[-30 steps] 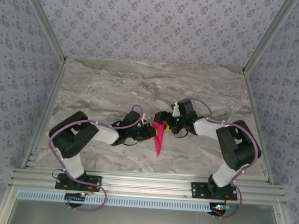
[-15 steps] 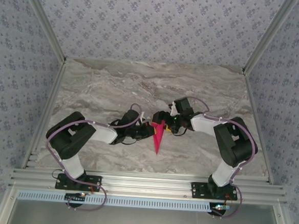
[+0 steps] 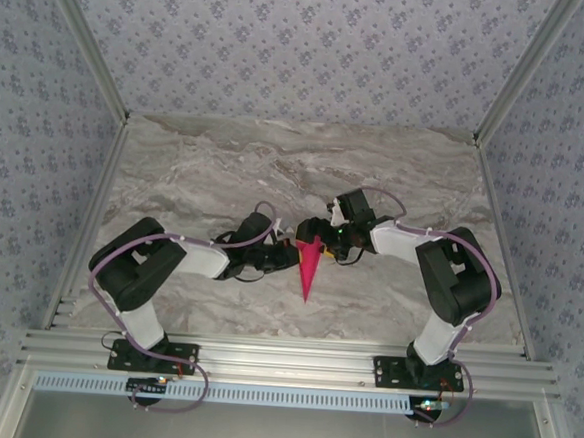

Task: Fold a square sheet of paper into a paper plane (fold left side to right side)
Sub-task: Fold the wing for the fifth time at the center of the table.

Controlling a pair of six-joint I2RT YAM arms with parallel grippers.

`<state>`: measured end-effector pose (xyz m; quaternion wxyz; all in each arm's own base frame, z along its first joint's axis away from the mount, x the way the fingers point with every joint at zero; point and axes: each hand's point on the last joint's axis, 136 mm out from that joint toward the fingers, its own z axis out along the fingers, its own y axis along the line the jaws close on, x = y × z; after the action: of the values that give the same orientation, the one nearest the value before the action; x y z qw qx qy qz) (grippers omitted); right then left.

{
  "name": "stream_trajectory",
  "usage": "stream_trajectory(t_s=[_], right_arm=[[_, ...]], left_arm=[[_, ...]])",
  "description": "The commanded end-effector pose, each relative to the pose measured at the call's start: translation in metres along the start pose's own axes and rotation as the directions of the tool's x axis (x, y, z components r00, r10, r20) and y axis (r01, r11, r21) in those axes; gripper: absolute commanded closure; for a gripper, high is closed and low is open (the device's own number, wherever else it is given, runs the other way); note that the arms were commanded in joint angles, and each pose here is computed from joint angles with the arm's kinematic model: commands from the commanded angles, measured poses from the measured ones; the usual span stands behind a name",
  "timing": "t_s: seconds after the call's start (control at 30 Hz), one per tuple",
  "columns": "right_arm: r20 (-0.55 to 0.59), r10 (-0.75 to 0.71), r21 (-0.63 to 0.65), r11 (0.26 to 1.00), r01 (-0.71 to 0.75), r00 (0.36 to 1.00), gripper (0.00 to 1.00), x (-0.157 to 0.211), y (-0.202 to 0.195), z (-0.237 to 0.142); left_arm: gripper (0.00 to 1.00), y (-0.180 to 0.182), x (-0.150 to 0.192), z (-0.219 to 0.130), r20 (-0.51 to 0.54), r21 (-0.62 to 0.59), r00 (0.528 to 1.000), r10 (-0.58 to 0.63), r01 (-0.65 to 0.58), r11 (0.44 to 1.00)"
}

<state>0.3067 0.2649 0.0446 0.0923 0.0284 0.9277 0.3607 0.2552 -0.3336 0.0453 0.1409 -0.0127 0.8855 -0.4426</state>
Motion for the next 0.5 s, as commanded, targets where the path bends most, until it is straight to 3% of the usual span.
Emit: stream_trajectory(t_s=[0.0,0.47], right_arm=[[-0.084,0.036,0.103,0.994,-0.027,0.996,0.09,0.025,-0.029,0.013],[-0.09,0.027,0.104,0.994,-0.017,0.996,0.09,0.027,-0.027,0.014]], left_arm=[[1.0,0.0,-0.006,0.005,-0.003,-0.004,0.999,0.032,-0.032,0.999],[1.0,0.012,-0.003,0.014,-0.028,-0.03,0.999,0.027,-0.028,0.999]])
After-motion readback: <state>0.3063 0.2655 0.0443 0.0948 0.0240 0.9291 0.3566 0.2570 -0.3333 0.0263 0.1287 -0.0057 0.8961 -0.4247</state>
